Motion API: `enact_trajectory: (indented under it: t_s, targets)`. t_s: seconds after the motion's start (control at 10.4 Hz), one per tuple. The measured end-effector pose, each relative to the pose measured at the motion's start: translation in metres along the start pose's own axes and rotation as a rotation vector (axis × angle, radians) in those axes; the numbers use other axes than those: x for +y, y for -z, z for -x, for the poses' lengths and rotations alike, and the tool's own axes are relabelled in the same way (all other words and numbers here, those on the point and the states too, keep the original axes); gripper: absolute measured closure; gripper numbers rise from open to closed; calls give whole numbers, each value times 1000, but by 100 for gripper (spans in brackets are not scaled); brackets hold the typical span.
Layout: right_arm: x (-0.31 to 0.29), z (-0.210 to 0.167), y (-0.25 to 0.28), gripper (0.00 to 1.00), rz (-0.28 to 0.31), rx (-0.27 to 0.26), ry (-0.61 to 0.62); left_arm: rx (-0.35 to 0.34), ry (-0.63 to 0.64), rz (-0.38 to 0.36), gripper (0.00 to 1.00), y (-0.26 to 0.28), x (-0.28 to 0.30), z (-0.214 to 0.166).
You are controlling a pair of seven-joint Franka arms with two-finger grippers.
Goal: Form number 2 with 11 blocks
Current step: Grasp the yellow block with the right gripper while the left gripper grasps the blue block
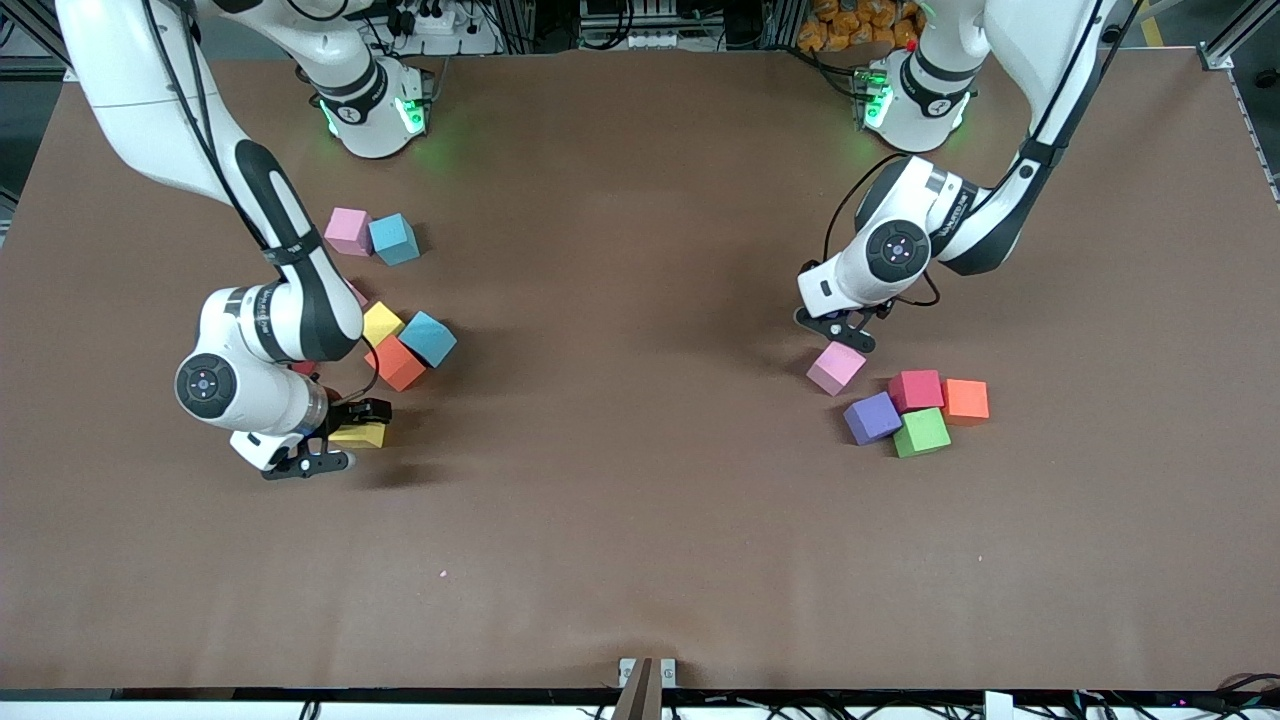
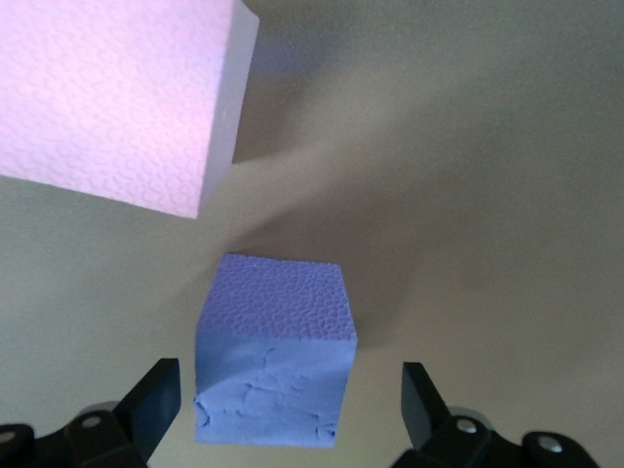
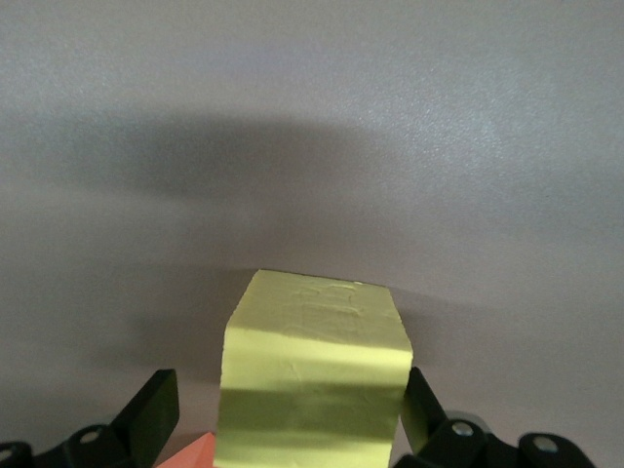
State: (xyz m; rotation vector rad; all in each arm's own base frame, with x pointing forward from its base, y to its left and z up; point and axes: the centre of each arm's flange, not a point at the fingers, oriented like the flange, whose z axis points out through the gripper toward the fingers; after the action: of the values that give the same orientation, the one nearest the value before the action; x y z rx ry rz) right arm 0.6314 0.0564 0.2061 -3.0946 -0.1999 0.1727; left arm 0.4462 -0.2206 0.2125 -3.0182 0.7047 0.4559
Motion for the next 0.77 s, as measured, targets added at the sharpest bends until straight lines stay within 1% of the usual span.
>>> enact_trajectory:
  t_s: [0.1,0.29,0.38,0.67,0.77]
  targets:
    - [0,1,-3,0,1,18,-17,-4,-1,3,0,-4,0,0]
    - [1,7,-17,0,6,67,-49,-13,-25,-21,0,-9,-1,1]
    - [2,11,-24,0,7,75,-55,-16,-30,-27,0,-12,-4,1]
    - [2,16,-30,2,7,67,-58,-20,-24,-17,0,-20,-9,-1]
    - [2,16,-30,9,7,66,-59,-20,-24,-15,1,-21,-9,-1]
